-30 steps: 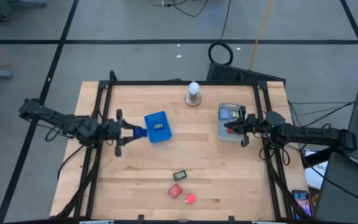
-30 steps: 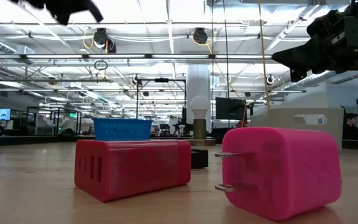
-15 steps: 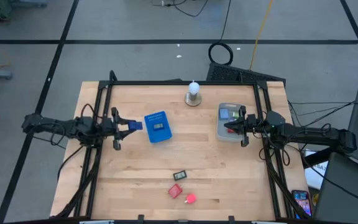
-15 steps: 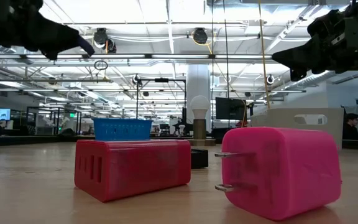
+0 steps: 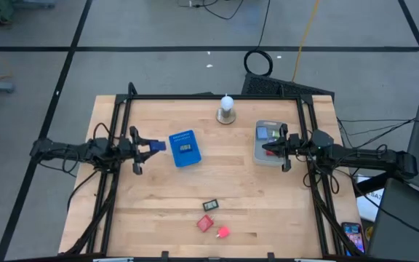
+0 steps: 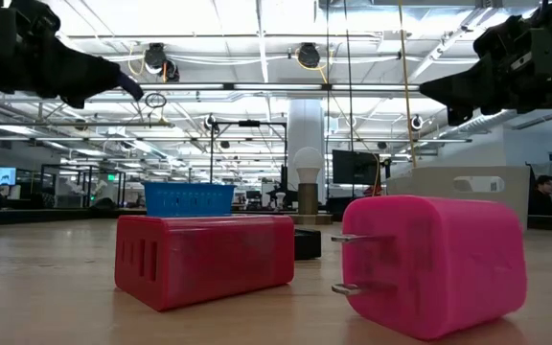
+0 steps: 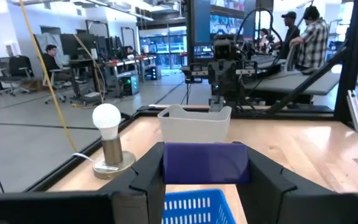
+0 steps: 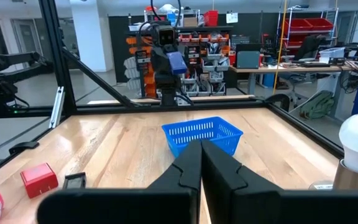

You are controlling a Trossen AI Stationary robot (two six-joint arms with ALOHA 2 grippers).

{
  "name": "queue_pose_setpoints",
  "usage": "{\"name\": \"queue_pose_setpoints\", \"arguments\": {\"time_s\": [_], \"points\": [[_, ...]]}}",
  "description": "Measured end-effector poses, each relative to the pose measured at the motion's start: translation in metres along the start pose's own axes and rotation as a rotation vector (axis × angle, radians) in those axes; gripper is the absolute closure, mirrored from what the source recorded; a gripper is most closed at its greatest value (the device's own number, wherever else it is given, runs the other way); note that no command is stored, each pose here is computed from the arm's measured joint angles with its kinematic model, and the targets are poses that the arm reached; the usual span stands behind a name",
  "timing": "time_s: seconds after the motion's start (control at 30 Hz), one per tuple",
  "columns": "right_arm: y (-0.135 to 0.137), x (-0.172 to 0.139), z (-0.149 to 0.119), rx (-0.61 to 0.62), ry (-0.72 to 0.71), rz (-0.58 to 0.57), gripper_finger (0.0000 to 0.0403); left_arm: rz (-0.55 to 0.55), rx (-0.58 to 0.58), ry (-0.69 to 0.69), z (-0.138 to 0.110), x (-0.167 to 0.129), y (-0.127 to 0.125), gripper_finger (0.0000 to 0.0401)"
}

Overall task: Pick & Place Office items
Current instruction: Put the blue digital clock into the blue bin

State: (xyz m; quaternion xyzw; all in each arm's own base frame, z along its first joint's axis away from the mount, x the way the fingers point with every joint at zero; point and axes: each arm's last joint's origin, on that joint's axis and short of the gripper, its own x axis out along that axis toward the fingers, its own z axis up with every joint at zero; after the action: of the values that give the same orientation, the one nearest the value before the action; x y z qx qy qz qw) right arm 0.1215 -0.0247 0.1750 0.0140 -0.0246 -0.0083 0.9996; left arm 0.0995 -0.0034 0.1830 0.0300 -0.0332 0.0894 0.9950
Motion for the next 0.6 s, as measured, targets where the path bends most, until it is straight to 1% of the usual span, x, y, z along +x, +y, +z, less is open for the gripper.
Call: {"name": "queue_pose_setpoints", "arguments": {"time_s": [0.07,0.13,0.2,0.3,0.37,0.47,0.53,0.6], "points": [[0.0,0.0,0.0,0.0,0.003,0.0,0.0403,0.011,-0.023,-0.028,0.003,0.0,0.001,0.0251],[0.0,0.0,0.0,-0.007,0.004,0.0,0.0403,0.046,-0.083,-0.073,0.008,0.001,0.003,0.0251],[0.0,0.0,0.0,-0.022,0.004,0.0,0.0403,0.098,-0.133,-0.073,0.017,0.002,0.006,0.0251],[0.0,0.0,0.0,-0.027,0.001,0.0,0.0403,0.129,-0.139,-0.035,0.037,0.008,0.009,0.0251],[0.0,0.0,0.0,-0.027,0.001,0.0,0.0403,0.139,-0.12,0.027,0.05,0.017,0.008,0.0251],[0.0,0.0,0.0,-0.026,0.001,0.0,0.0403,0.17,-0.099,0.166,0.069,0.04,0.008,0.0251],[0.0,0.0,0.0,-0.026,0.001,0.0,0.0403,0.192,-0.075,0.3,0.076,0.061,0.008,0.0251],[0.0,0.0,0.0,-0.026,0.001,0.0,0.0403,0.202,-0.047,0.445,0.078,0.083,0.008,0.0251]]}}
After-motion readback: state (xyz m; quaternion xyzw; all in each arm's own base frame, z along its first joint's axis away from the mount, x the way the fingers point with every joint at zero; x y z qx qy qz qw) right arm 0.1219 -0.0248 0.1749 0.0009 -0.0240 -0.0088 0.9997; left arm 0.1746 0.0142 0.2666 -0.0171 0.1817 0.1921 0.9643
